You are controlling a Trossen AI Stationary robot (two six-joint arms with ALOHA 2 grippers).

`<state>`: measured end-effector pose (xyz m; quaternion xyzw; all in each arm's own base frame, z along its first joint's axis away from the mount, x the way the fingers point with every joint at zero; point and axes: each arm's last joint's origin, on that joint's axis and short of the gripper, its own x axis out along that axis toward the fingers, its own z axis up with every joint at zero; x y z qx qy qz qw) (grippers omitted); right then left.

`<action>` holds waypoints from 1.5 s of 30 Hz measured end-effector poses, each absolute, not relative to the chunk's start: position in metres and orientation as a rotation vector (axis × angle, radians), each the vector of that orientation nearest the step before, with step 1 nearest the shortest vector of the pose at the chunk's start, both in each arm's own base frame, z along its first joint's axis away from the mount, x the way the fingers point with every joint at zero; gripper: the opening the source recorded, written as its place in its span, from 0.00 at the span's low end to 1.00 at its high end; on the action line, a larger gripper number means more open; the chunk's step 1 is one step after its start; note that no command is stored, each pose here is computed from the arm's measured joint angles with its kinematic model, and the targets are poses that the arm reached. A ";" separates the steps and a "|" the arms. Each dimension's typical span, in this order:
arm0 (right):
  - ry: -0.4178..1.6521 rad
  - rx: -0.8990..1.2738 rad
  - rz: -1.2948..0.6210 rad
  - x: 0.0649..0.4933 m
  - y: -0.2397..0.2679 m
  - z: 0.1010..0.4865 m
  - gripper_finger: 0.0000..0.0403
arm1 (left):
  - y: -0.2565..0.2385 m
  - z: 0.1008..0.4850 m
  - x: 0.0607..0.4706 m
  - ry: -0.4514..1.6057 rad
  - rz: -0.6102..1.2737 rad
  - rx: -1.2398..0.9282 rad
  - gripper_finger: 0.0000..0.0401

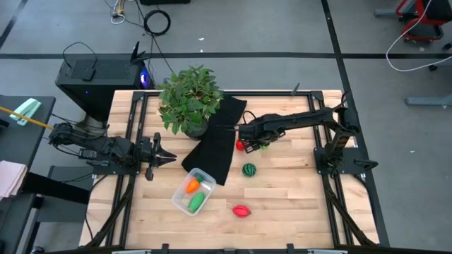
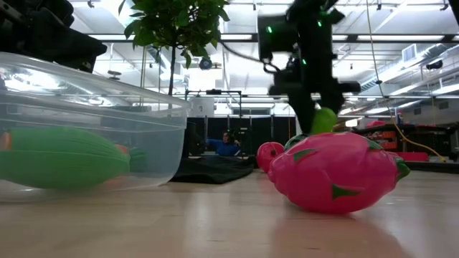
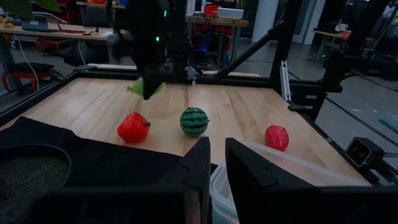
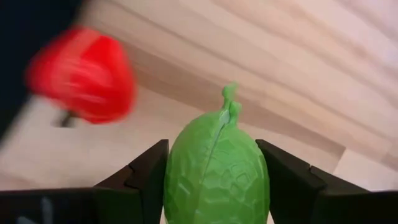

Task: Pick and placing Produce into tupperware
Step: Put the light green cabbage into the transparent bin

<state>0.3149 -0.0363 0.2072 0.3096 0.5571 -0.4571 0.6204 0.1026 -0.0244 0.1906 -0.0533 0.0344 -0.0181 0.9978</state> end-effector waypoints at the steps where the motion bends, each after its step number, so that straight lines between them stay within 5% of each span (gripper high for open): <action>1: 1.266 0.704 -1.038 0.318 -0.035 0.214 0.53 | -0.024 0.191 0.103 0.069 -0.036 -0.104 0.15; 15: 0.994 0.605 -0.791 0.356 0.004 0.286 0.53 | -0.024 0.191 0.103 0.068 -0.036 -0.099 0.14; 32: 0.654 0.528 -0.349 0.387 0.077 0.314 0.53 | -0.024 0.191 0.103 0.068 -0.036 -0.098 0.14; 45: 0.673 0.514 -0.203 0.420 0.090 0.278 0.53 | -0.024 0.195 0.103 0.027 -0.038 -0.110 0.13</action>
